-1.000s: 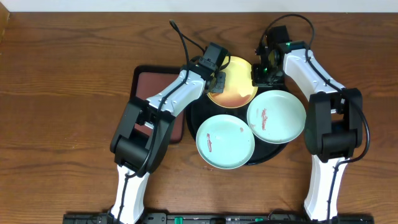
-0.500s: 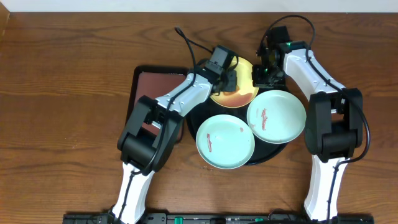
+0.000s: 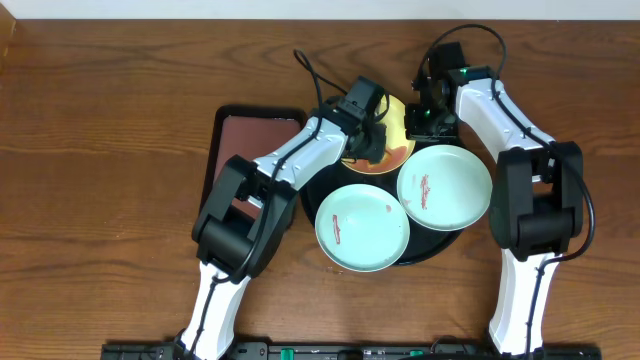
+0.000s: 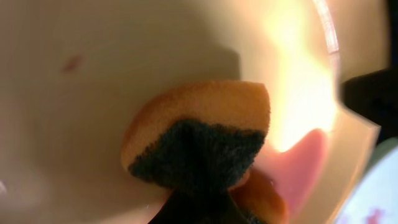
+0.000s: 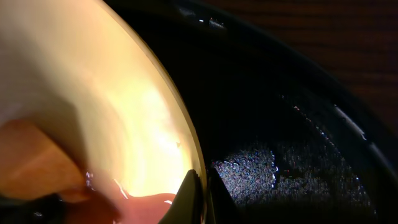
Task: Clean dirty plates on tray and stack at the side
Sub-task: 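Scrub the yellow plate with the sponge while the right gripper holds it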
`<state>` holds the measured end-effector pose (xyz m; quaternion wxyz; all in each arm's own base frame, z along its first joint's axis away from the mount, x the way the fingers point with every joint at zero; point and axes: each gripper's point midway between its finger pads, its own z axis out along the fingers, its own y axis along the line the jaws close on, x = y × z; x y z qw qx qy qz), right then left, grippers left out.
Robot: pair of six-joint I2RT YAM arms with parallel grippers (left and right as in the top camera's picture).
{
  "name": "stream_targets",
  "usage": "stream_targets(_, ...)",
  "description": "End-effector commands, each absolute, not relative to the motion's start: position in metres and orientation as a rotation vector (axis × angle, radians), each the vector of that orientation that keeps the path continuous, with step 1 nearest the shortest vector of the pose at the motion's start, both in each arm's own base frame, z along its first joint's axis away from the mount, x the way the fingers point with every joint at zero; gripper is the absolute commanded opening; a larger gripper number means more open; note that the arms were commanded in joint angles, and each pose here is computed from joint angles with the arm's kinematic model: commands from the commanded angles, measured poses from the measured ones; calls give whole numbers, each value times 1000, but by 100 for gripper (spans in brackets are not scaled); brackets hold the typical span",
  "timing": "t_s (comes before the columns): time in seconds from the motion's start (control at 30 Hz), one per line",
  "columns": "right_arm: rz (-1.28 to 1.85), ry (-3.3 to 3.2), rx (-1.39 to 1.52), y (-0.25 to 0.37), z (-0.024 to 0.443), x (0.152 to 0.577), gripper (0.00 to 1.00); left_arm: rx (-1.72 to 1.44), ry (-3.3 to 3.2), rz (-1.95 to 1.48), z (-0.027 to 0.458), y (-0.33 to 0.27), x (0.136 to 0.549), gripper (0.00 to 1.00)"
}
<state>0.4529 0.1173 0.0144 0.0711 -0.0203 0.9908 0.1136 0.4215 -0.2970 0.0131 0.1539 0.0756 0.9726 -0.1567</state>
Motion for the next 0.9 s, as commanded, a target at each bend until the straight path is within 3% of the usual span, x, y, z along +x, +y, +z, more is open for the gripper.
stream_targets(0.0, 310, 3023, -54, 114, 3, 445, 1, 239, 2753, 57, -12, -225, 442, 8)
stream_targets(0.17, 309, 3022, -61, 114, 3, 445, 1, 325, 2578, 319, 7, -206, 471, 7)
stream_targets(0.6, 307, 3035, -58, 114, 2, 442, 1, 275, 2533, 391, 16, -186, 487, 8)
stream_targets(0.77, 307, 3037, -50, 113, 2, 442, 1, 313, 2544, 369, 23, -203, 481, 7)
stream_targets(0.87, 307, 3038, -42, 112, 2, 442, 1, 348, 2619, 139, 19, -237, 469, 8)
